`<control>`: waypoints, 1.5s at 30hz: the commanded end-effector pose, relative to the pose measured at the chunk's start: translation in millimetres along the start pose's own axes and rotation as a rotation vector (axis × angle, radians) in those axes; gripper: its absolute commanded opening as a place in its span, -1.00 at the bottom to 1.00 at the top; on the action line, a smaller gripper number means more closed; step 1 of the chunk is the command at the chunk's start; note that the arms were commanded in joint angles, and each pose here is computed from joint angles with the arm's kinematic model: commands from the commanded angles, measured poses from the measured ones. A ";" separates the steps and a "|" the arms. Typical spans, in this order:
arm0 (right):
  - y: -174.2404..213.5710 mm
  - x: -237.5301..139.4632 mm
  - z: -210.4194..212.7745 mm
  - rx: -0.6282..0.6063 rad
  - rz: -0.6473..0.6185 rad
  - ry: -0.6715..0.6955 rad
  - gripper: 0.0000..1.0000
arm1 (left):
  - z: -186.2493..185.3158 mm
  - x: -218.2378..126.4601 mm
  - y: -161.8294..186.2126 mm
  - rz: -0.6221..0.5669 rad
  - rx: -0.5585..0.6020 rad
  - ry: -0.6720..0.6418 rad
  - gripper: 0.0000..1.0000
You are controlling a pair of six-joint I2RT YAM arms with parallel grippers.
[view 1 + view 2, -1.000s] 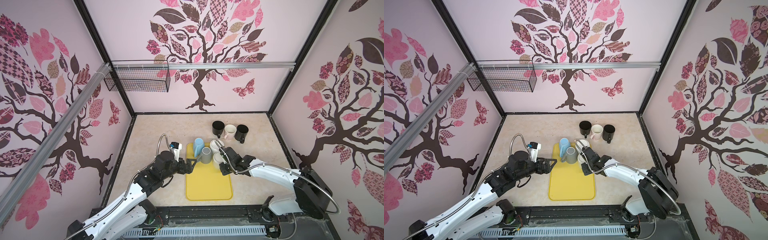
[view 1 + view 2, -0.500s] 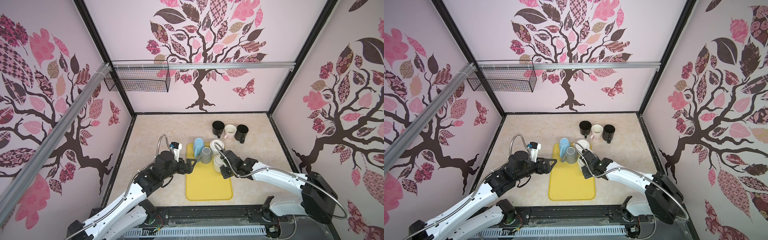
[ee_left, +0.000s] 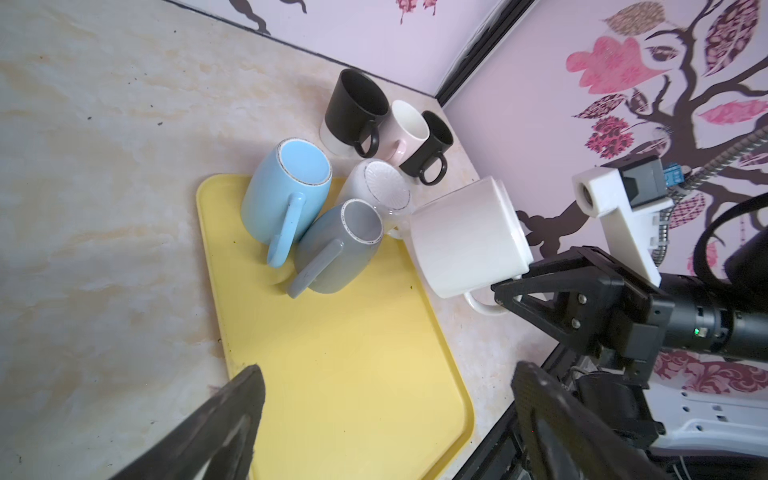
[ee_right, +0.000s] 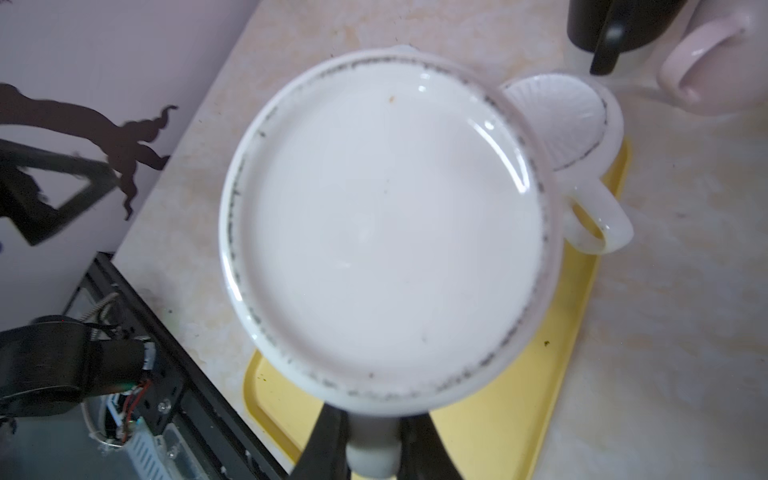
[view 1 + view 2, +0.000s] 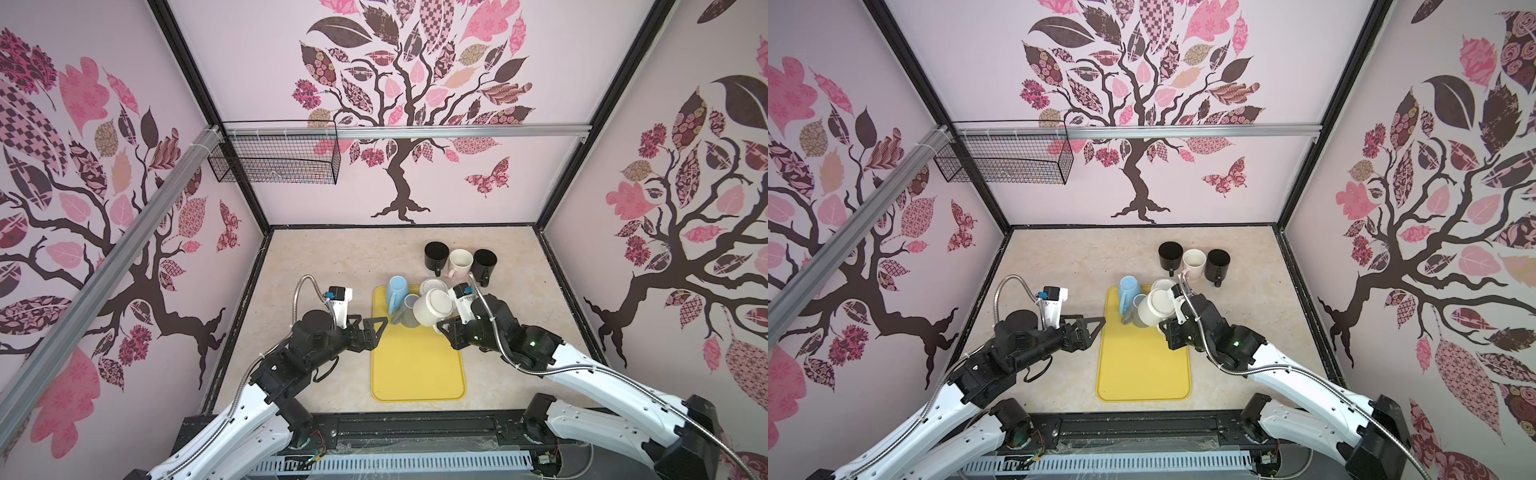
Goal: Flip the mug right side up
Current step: 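Grasp the cream mug's handle with the right gripper and lift it upward, then close the left gripper on the raised mug's handle beside the right gripper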
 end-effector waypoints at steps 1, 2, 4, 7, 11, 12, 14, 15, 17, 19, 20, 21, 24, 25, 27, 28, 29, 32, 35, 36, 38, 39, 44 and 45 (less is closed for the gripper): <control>-46.0 -22.7 24.8 0.008 -0.195 -0.129 -1.00 | -1.0 -8.3 -1.2 -0.039 -0.001 0.037 0.92; -49.2 -24.6 27.2 0.006 -0.204 -0.142 -1.00 | -2.8 -10.3 -2.2 -0.037 0.004 0.042 0.93; -56.7 -29.1 32.4 0.010 -0.226 -0.173 -1.00 | -6.5 -10.9 -1.7 -0.017 0.002 0.057 0.92; -66.7 -37.2 41.1 0.032 -0.282 -0.245 -1.00 | -15.5 -11.2 -3.6 -0.019 -0.020 0.125 0.89; -79.5 -46.7 51.6 0.041 -0.351 -0.328 -1.00 | -33.7 -17.1 -8.1 -0.051 -0.063 0.289 0.88; -82.3 -47.9 53.3 0.047 -0.367 -0.344 -1.00 | -37.7 -18.8 -9.2 -0.067 -0.079 0.339 0.87; -85.9 -49.6 57.2 0.058 -0.395 -0.384 -1.00 | -44.7 -21.9 -11.2 -0.086 -0.112 0.420 0.86; -88.1 -50.6 59.3 0.068 -0.412 -0.407 -1.00 | -48.1 -22.8 -12.1 -0.091 -0.125 0.457 0.85; -92.0 -52.6 63.1 0.091 -0.444 -0.456 -1.00 | -54.2 -24.1 -14.9 -0.105 -0.145 0.520 0.82; -95.8 -56.4 67.0 0.117 -0.490 -0.514 -1.00 | -56.8 -22.0 -16.3 -0.106 -0.169 0.552 0.76; -96.4 -56.7 68.6 0.124 -0.504 -0.539 -1.00 | -58.3 -20.7 -16.7 -0.104 -0.177 0.568 0.75; -96.7 -56.5 70.1 0.138 -0.514 -0.568 -1.00 | -58.9 -18.4 -16.2 -0.101 -0.188 0.585 0.73; -97.2 -59.8 75.4 0.159 -0.564 -0.667 -1.00 | -59.5 -11.3 -17.2 -0.101 -0.211 0.605 0.67; -96.9 -60.0 77.1 0.163 -0.568 -0.695 -1.00 | -59.5 -9.1 -17.4 -0.101 -0.219 0.610 0.63; -96.9 -61.3 80.6 0.164 -0.570 -0.739 -1.00 | -61.1 -6.0 -19.2 -0.105 -0.233 0.628 0.55; -96.3 -62.6 80.8 0.167 -0.579 -0.754 -1.00 | -62.1 -4.0 -19.7 -0.102 -0.242 0.638 0.50; -96.1 -64.1 81.0 0.172 -0.590 -0.767 -1.00 | -62.5 -1.7 -20.1 -0.096 -0.251 0.641 0.47; -97.4 -66.2 82.7 0.169 -0.592 -0.782 -1.00 | -63.4 4.5 -20.1 -0.085 -0.270 0.655 0.34; -97.6 -69.9 83.1 0.171 -0.611 -0.800 -1.00 | -63.3 8.1 -19.9 -0.076 -0.295 0.668 0.30; -98.2 -70.2 83.8 0.167 -0.609 -0.802 -1.00 | -63.1 8.4 -19.6 -0.078 -0.302 0.677 0.28; -98.4 -70.4 83.6 0.169 -0.615 -0.804 -1.00 | -63.2 9.6 -19.1 -0.072 -0.316 0.690 0.27; -98.2 -70.6 84.3 0.166 -0.617 -0.814 -1.00 | -63.8 10.1 -18.8 -0.067 -0.323 0.700 0.26; -97.1 -64.7 86.2 0.178 -0.609 -0.854 -1.00 | -67.4 10.8 -20.3 -0.060 -0.356 0.750 0.18; -96.3 -63.4 85.9 0.183 -0.610 -0.860 -1.00 | -67.3 11.1 -20.6 -0.061 -0.362 0.752 0.17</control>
Point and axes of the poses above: each gripper's point midway between its finger pads, its own x axis out along the fingers, its own z axis along the line the jaws close on, y = z × x, the point moved 6 cm from there along -x, back along the fingers, and after that the axes turned 10 degrees about -x, right-handed, at the moved point
